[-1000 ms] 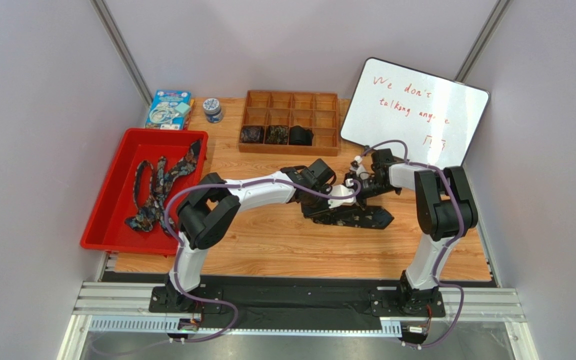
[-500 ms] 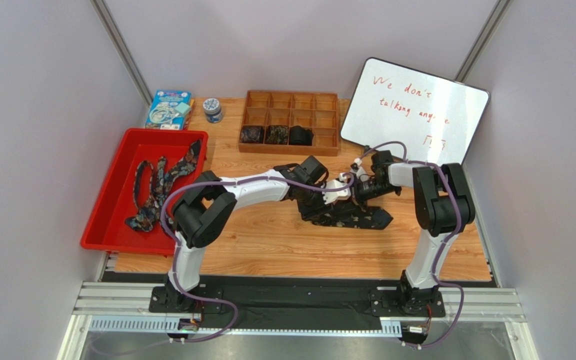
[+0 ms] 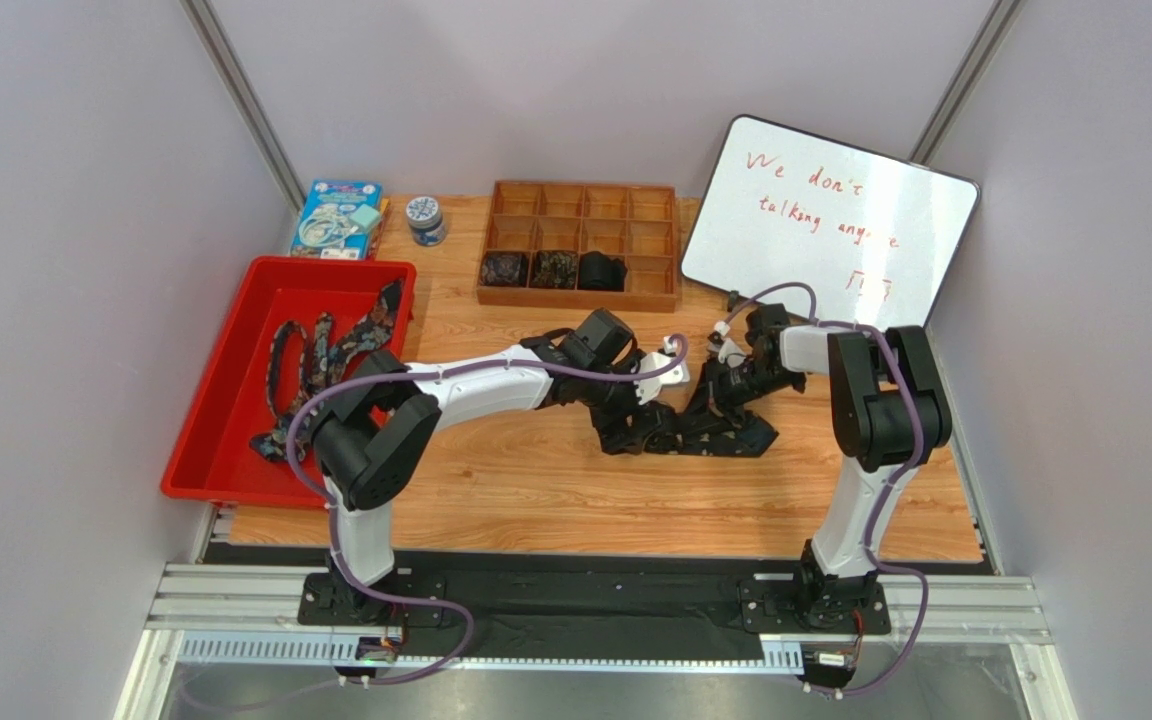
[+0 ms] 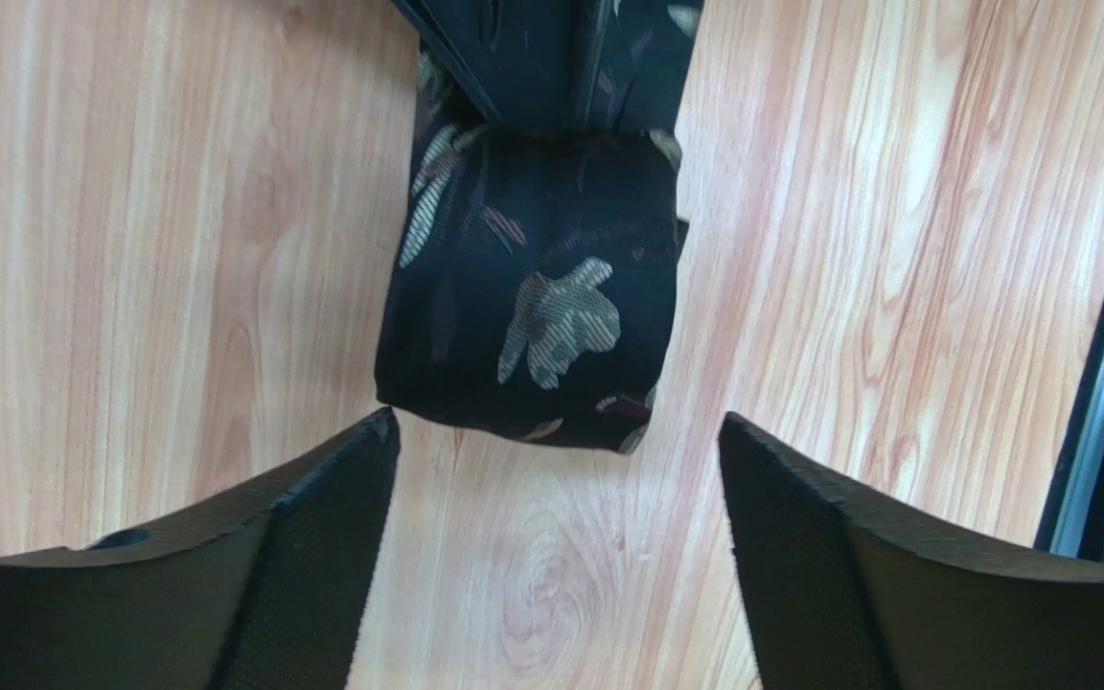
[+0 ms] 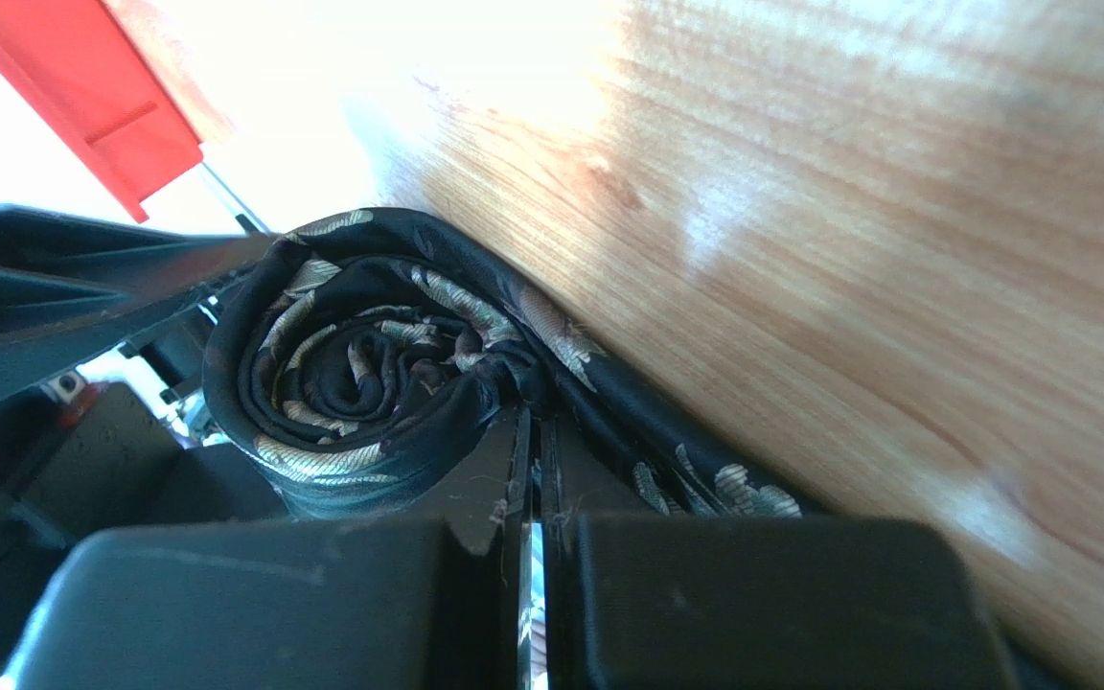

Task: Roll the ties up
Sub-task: Roll the tie at the center of the board.

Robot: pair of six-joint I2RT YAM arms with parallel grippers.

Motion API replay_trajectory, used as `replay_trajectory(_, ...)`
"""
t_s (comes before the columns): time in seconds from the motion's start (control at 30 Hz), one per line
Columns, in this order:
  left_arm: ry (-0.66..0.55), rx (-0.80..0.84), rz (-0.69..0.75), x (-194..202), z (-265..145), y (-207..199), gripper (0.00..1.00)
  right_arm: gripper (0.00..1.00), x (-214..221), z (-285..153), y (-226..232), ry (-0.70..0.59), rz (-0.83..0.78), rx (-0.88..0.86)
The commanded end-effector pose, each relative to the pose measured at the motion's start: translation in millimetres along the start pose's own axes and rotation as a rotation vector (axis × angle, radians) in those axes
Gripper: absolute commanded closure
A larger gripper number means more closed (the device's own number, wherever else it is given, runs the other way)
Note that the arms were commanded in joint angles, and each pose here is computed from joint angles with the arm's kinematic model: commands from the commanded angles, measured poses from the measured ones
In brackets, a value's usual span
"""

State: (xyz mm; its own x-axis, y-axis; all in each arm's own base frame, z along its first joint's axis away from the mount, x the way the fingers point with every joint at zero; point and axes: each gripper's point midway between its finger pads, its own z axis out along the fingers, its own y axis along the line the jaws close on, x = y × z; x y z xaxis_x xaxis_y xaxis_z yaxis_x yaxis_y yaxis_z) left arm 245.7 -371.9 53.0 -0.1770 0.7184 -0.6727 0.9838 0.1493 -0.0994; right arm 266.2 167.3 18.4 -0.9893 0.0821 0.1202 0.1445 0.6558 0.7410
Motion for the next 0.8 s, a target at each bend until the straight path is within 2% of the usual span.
replay_trajectory(0.0, -0.128, 0.025, 0.006, -36.3, 5.2, 0.8, 0.12, 1.0, -12.8, -2.0, -49.9, -0.063, -0.059, 0.257)
replay_trajectory(0.13, -0.155, 0.012, 0.001, -36.4, 19.2, 7.9, 0.12, 1.0, -12.8, 1.6, -53.6, -0.051, -0.054, 0.263)
replay_trajectory(0.3, -0.194, -0.011, 0.022, -40.6, 36.0, 18.3, 0.18, 1.0, -11.2, 8.8, -48.8, -0.033, -0.063, 0.221)
replay_trajectory(0.5, -0.197, 0.009, 0.157, -38.3, 44.8, 7.8, 0.25, 1.0, -11.8, 11.1, -49.1, -0.027, -0.07, 0.212)
replay_trajectory(0.73, -0.091, 0.047, 0.211, -12.3, 53.5, -4.5, 0.56, 1.0, -12.4, 11.0, -43.0, -0.033, -0.061, 0.195)
replay_trajectory(0.77, -0.08, 0.048, 0.208, -10.9, 54.2, -4.6, 0.65, 1.0, -14.2, 10.3, -41.4, -0.038, -0.063, 0.186)
